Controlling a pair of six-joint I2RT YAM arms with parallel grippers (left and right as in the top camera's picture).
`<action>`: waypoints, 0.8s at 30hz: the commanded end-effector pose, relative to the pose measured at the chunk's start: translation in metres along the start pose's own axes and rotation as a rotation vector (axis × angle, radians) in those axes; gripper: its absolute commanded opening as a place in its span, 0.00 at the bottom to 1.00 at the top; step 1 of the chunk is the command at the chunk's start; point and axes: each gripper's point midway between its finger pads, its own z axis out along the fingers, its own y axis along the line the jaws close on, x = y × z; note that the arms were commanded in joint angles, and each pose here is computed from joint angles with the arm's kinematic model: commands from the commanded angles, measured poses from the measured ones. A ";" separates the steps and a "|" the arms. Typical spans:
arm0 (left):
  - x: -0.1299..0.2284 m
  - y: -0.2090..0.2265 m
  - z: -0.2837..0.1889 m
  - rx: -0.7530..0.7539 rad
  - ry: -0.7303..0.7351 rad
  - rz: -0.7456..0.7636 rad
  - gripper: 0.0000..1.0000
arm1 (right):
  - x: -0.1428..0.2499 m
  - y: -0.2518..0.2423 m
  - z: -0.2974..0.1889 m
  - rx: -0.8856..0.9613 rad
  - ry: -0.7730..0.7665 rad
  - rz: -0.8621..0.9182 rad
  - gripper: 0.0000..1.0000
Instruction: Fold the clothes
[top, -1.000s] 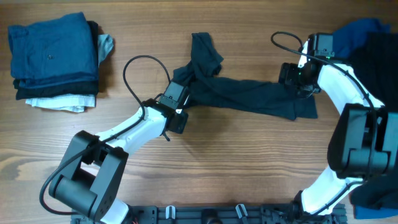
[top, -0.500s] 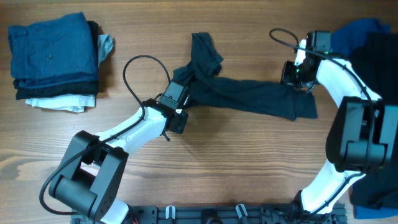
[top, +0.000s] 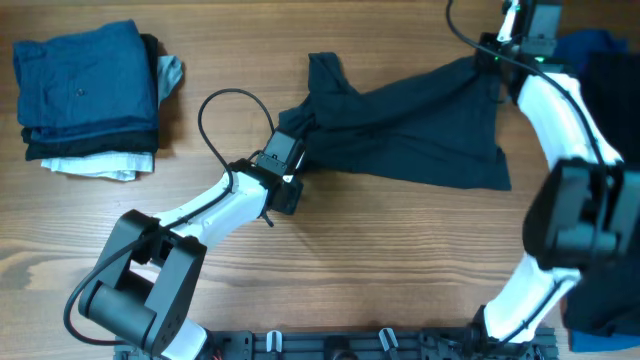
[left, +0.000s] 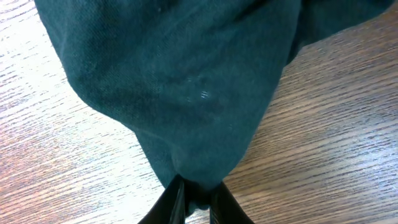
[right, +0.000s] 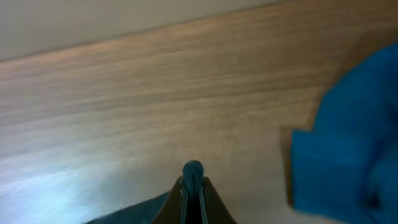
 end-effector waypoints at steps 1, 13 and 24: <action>0.019 -0.001 0.011 0.005 0.060 0.007 0.13 | 0.022 -0.017 0.048 0.077 -0.002 -0.001 0.04; 0.015 -0.002 0.011 0.006 0.046 -0.056 0.14 | -0.072 -0.059 -0.078 0.140 -0.100 0.074 1.00; 0.017 -0.001 0.011 0.004 0.055 -0.078 0.26 | 0.089 -0.060 -0.162 0.150 0.567 0.277 0.97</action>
